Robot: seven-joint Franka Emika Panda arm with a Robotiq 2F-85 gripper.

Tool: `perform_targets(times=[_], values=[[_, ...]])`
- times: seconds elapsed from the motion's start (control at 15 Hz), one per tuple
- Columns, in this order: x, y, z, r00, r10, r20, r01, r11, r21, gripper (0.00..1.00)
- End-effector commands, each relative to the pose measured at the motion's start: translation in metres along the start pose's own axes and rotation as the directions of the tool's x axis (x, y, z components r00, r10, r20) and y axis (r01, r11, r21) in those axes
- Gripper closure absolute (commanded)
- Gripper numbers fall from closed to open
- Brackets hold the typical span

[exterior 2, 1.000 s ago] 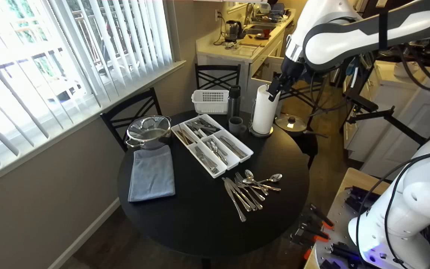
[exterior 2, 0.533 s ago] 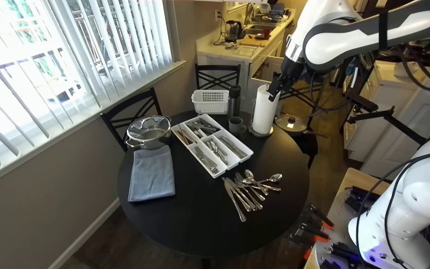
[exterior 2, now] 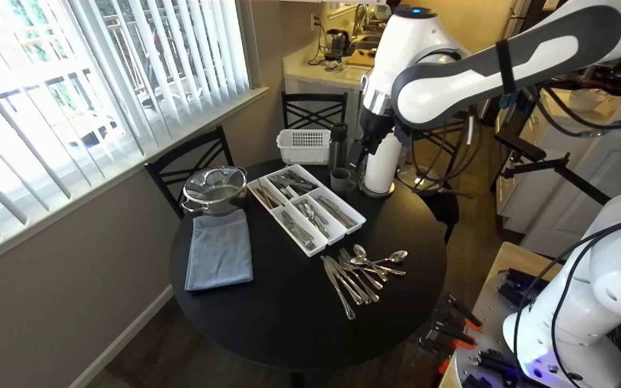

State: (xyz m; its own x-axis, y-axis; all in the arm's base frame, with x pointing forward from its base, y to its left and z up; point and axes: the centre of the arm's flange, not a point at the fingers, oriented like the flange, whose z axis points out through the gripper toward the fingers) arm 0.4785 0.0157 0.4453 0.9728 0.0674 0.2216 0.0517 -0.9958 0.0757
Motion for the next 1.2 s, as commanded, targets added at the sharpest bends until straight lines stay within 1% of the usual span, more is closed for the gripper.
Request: perform_targets(times=[0.0, 0.13, 0.27, 0.33, 0.53, 0.8, 0.93, 1.0, 1.07, 1.13], values=[[0.029, -0.039, 0.043, 0.994, -0.093, 0.058, 0.095, 0.995, -0.040, 0.00], [0.032, -0.048, 0.062, 0.980, -0.171, 0.102, 0.177, 0.982, -0.058, 0.00], [0.035, -0.052, 0.080, 0.952, -0.255, 0.170, 0.267, 0.962, -0.055, 0.00], [0.023, -0.050, 0.069, 0.975, -0.185, 0.126, 0.192, 0.980, -0.047, 0.00], [0.028, -0.053, 0.086, 0.963, -0.218, 0.158, 0.227, 0.973, -0.040, 0.00], [0.031, -0.053, 0.085, 0.963, -0.220, 0.158, 0.229, 0.973, -0.041, 0.00], [0.039, -0.071, 0.102, 0.955, -0.229, 0.187, 0.241, 0.970, -0.040, 0.00], [0.043, -0.082, 0.120, 0.965, -0.174, 0.195, 0.180, 0.984, -0.013, 0.00], [0.044, -0.089, 0.130, 0.974, -0.103, 0.202, 0.105, 0.995, 0.004, 0.00], [0.043, -0.096, 0.148, 0.972, -0.067, 0.227, 0.057, 0.997, 0.050, 0.00]])
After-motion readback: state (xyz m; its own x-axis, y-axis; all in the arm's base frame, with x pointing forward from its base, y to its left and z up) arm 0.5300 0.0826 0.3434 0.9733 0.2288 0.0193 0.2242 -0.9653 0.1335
